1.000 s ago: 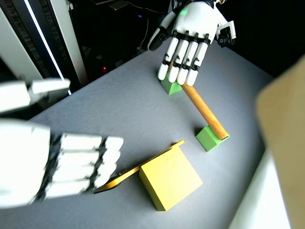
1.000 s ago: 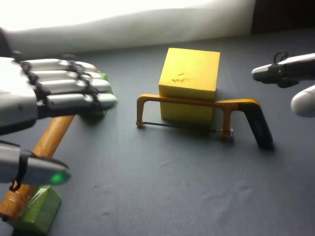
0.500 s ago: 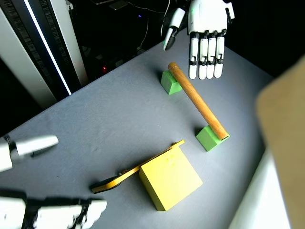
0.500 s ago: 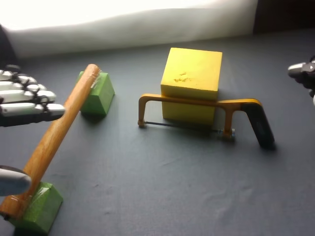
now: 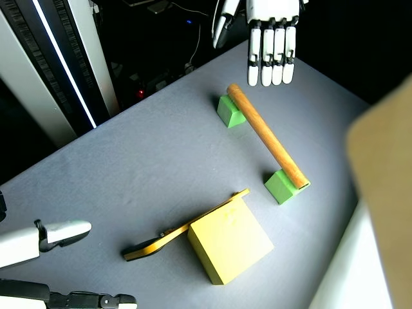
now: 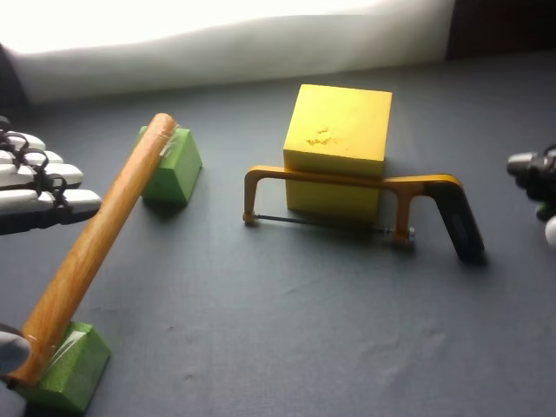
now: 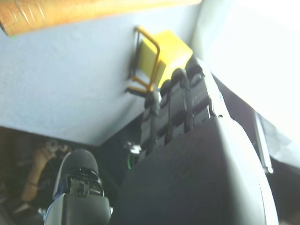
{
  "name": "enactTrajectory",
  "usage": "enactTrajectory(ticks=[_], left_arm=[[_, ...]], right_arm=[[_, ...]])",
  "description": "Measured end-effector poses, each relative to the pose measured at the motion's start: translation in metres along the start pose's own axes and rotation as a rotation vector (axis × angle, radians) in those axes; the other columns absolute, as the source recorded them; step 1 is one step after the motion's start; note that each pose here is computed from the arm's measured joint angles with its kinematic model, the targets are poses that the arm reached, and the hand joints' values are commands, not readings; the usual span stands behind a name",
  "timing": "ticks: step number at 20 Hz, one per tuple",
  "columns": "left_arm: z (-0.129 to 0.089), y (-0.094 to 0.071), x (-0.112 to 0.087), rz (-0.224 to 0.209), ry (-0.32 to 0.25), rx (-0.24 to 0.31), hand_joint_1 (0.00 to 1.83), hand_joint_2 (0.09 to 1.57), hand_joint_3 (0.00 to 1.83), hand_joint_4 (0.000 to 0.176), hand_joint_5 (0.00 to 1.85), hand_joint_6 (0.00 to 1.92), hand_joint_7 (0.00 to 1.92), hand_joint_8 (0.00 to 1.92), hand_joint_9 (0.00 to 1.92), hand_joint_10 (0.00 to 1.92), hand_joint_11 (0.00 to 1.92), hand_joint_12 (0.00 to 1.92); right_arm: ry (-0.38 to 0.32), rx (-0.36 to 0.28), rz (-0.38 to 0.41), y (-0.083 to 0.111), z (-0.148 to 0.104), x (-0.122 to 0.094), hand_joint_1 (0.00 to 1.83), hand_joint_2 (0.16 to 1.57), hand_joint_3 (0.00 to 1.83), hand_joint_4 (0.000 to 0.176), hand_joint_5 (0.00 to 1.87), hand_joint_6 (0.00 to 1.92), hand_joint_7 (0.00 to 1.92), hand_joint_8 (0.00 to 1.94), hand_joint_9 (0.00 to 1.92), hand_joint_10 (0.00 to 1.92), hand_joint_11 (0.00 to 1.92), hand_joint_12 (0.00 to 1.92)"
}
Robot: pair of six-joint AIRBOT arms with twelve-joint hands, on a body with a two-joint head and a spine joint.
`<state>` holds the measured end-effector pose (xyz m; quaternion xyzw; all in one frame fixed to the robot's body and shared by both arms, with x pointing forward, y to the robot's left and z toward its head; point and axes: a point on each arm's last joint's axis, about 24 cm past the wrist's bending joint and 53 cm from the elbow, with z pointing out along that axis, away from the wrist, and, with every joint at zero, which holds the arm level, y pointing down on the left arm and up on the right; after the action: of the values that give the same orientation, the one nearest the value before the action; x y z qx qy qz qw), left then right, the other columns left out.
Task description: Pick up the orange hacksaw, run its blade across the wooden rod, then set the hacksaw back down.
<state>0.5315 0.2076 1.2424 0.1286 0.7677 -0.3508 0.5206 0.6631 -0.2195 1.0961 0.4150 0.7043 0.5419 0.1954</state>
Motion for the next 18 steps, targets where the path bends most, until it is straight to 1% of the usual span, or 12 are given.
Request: enactTrajectory(ticks=[2, 4, 5, 6, 7, 9, 11, 13, 14, 15, 16, 18], left_arm=[[0.0, -0.011, 0.0, 0.009, -0.001, 0.046, 0.04, 1.2, 0.0, 0.0, 0.13, 0.0, 0.1, 0.0, 0.08, 0.0, 0.0, 0.22], [-0.002, -0.016, 0.014, 0.039, 0.058, 0.075, 0.06, 1.2, 0.0, 0.0, 0.14, 0.0, 0.11, 0.0, 0.09, 0.0, 0.0, 0.27], [-0.003, -0.015, 0.025, 0.062, 0.105, 0.073, 0.05, 1.2, 0.0, 0.0, 0.15, 0.0, 0.13, 0.0, 0.11, 0.0, 0.0, 0.28], [-0.004, -0.015, 0.03, 0.069, 0.125, 0.074, 0.04, 1.2, 0.0, 0.0, 0.14, 0.0, 0.12, 0.0, 0.11, 0.0, 0.0, 0.28], [-0.004, -0.015, 0.032, 0.074, 0.134, 0.075, 0.08, 1.19, 0.0, 0.0, 0.16, 0.0, 0.14, 0.0, 0.12, 0.01, 0.0, 0.32], [-0.004, -0.013, 0.035, 0.074, 0.146, 0.068, 0.05, 1.19, 0.0, 0.0, 0.15, 0.0, 0.15, 0.0, 0.13, 0.0, 0.0, 0.37], [-0.003, -0.008, 0.044, 0.073, 0.173, 0.034, 0.1, 1.19, 0.0, 0.0, 0.18, 0.0, 0.16, 0.0, 0.15, 0.0, 0.0, 0.38], [-0.001, -0.001, 0.054, 0.071, 0.198, -0.016, 0.03, 1.2, 0.0, 0.0, 0.14, 0.0, 0.13, 0.0, 0.12, 0.0, 0.0, 0.32], [0.0, 0.004, 0.057, 0.071, 0.203, -0.049, 0.04, 1.2, 0.0, 0.0, 0.14, 0.0, 0.14, 0.0, 0.12, 0.0, 0.0, 0.32], [0.0, 0.01, 0.059, 0.063, 0.205, -0.08, 0.06, 1.19, 0.0, 0.0, 0.16, 0.01, 0.15, 0.0, 0.13, 0.0, 0.0, 0.34], [0.001, 0.021, 0.061, 0.045, 0.209, -0.126, 0.05, 1.2, 0.0, 0.0, 0.14, 0.0, 0.13, 0.0, 0.11, 0.0, 0.0, 0.28], [0.0, 0.031, 0.063, 0.039, 0.214, -0.173, 0.04, 1.2, 0.0, 0.0, 0.13, 0.0, 0.12, 0.0, 0.11, 0.0, 0.0, 0.27]], right_arm=[[0.027, -0.05, 0.045, 0.005, 0.006, 0.006, 1.03, 1.03, 0.0, 0.0, 0.12, 0.0, 0.12, 0.0, 0.13, 0.0, 0.0, 0.6], [0.057, -0.094, 0.046, 0.014, 0.009, 0.009, 1.02, 1.04, 0.0, 0.0, 0.08, 0.0, 0.09, 0.0, 0.1, 0.0, 0.0, 0.52], [0.061, -0.11, 0.038, 0.018, 0.01, 0.006, 1.02, 1.04, 0.0, 0.0, 0.09, 0.0, 0.09, 0.0, 0.1, 0.0, 0.0, 0.52], [0.065, -0.127, 0.031, 0.022, 0.011, 0.003, 1.06, 1.03, 0.0, 0.0, 0.12, 0.01, 0.11, 0.01, 0.13, 0.01, 0.0, 0.6], [0.071, -0.144, 0.025, 0.026, 0.012, 0.001, 1.07, 1.03, 0.0, 0.0, 0.13, 0.01, 0.13, 0.01, 0.13, 0.01, 0.0, 0.63], [0.091, -0.204, 0.029, 0.036, 0.015, 0.003, 1.06, 1.02, 0.0, 0.0, 0.13, 0.0, 0.13, 0.0, 0.14, 0.0, 0.0, 0.66], [0.108, -0.249, 0.036, 0.035, 0.018, 0.007, 1.09, 1.01, 0.0, 0.0, 0.13, 0.0, 0.12, 0.0, 0.14, 0.0, 0.0, 0.67], [0.124, -0.268, 0.057, 0.028, 0.023, 0.013, 1.09, 1.01, 0.0, 0.0, 0.15, 0.01, 0.14, 0.01, 0.15, 0.0, 0.0, 0.66], [0.133, -0.285, 0.061, 0.028, 0.024, 0.017, 1.09, 1.0, 0.0, 0.0, 0.13, 0.0, 0.14, 0.0, 0.14, 0.0, 0.0, 0.62], [0.132, -0.297, 0.069, 0.028, 0.026, 0.018, 1.1, 1.0, 0.0, 0.0, 0.13, 0.0, 0.14, 0.0, 0.14, 0.0, 0.0, 0.62], [0.113, -0.321, 0.074, 0.032, 0.027, 0.015, 1.11, 0.99, 0.0, 0.0, 0.13, 0.0, 0.13, 0.0, 0.14, 0.0, 0.0, 0.61], [0.093, -0.339, 0.078, 0.034, 0.028, 0.011, 1.09, 1.01, 0.0, 0.0, 0.15, 0.0, 0.14, 0.0, 0.15, 0.0, 0.0, 0.73]])
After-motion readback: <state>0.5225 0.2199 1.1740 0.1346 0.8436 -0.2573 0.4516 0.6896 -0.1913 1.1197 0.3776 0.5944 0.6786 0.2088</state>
